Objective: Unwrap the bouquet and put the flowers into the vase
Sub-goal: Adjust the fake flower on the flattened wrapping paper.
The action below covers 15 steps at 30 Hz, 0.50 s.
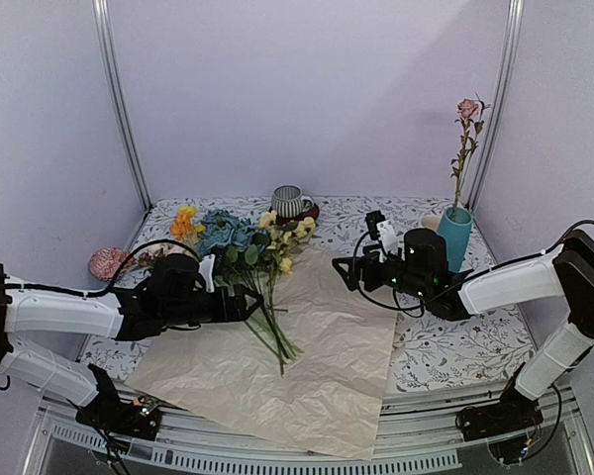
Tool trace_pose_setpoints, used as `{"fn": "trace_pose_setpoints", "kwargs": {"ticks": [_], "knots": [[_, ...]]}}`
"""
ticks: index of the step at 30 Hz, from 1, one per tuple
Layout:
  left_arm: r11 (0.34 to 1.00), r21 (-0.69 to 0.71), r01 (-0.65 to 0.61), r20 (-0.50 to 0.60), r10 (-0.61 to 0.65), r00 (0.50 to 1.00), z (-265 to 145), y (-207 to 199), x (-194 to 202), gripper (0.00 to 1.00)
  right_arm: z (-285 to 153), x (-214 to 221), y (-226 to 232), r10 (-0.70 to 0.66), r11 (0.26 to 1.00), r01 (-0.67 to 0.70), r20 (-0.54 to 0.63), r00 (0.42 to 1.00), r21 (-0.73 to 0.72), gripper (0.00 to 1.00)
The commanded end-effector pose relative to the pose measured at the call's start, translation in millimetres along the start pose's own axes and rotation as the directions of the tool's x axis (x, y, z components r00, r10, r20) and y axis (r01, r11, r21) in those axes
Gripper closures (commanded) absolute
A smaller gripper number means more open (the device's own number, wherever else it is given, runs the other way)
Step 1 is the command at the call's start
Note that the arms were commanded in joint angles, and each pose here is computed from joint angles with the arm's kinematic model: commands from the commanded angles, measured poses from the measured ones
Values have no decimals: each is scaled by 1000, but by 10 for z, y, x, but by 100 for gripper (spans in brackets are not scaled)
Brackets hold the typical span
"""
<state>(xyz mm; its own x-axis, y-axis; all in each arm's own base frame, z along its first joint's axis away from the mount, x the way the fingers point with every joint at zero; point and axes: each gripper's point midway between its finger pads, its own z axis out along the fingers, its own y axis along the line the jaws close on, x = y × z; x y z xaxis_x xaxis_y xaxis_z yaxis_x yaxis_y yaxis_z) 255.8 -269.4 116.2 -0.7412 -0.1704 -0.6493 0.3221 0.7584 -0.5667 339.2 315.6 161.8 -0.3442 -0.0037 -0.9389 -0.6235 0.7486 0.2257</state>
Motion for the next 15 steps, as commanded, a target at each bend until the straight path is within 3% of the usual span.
{"fn": "trace_pose_setpoints", "kwargs": {"ticks": [1,10,15], "knots": [[1000,0,20,29,-20,999,31,-3,-101,8,31,-125,90,-15,999,16,36,999,-34,1],[999,-16,37,18,-36,999,61,65,-56,11,39,-118,113,-23,999,25,34,999,-48,1],[997,-32,77,12,-77,997,109,160,-37,22,31,-125,109,-32,998,33,36,999,-46,1]]}}
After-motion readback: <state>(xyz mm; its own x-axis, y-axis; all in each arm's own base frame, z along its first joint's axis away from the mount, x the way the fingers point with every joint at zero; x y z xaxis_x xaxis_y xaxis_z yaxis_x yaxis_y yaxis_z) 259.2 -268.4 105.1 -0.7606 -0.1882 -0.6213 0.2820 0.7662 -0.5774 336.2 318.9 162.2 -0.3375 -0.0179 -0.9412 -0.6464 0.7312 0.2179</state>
